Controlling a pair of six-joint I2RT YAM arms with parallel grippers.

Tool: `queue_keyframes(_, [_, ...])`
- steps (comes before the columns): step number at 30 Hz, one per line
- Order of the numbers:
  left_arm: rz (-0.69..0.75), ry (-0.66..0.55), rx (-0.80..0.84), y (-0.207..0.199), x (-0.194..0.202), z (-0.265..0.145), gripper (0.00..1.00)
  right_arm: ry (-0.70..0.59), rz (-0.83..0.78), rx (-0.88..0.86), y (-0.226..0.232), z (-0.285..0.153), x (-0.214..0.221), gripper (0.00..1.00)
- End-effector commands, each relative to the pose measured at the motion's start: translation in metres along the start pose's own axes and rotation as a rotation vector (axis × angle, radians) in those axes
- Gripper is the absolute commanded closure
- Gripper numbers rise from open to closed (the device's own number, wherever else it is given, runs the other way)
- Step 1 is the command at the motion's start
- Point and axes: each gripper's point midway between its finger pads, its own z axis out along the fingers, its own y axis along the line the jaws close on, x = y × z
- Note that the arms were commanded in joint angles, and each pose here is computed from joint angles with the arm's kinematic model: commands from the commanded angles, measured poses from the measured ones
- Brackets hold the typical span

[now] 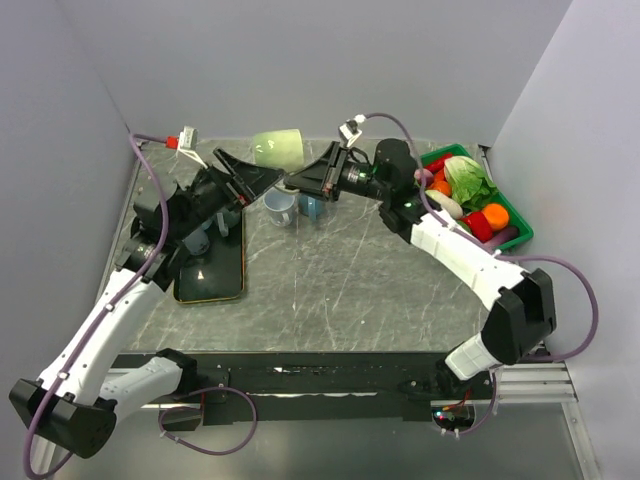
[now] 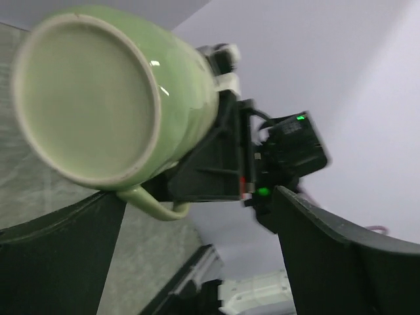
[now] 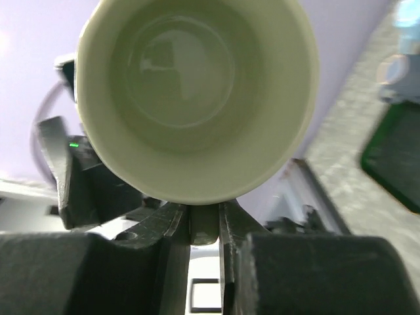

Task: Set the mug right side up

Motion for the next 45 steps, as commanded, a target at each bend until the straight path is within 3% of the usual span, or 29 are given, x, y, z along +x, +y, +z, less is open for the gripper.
queue_keyframes(1, [0.167, -0.020, -0.143, 0.010, -0.014, -0.011, 0.04, -0.204, -0.302, 0.083, 0.041, -0.044, -0.045, 1.00])
queue_keyframes(8, [0.273, -0.058, -0.523, 0.080, -0.024, -0.044, 0.04, -0.416, -0.586, 0.639, -0.036, -0.116, -0.111, 1.00])
queue_keyframes(15, [0.243, -0.041, -0.618, 0.107, -0.015, -0.049, 0.04, -0.416, -0.681, 0.962, -0.125, -0.142, -0.139, 1.00])
queue_keyframes(23, [0.214, 0.026, -0.722, 0.137, -0.001, -0.050, 0.04, -0.359, -0.677, 1.094, -0.184, -0.130, -0.159, 1.00])
queue_keyframes(28, [0.202, -0.035, -0.865, 0.156, -0.010, -0.067, 0.04, -0.304, -0.627, 1.121, -0.222, -0.116, -0.156, 1.00])
queue_keyframes(33, [0.230, -0.090, -0.868, 0.152, -0.020, -0.074, 0.04, -0.248, -0.592, 1.190, -0.261, -0.113, -0.149, 1.00])
queue_keyframes(45, [0.266, -0.085, -0.942, 0.163, -0.025, -0.078, 0.04, -0.170, -0.605, 1.300, -0.310, -0.090, -0.129, 1.00])
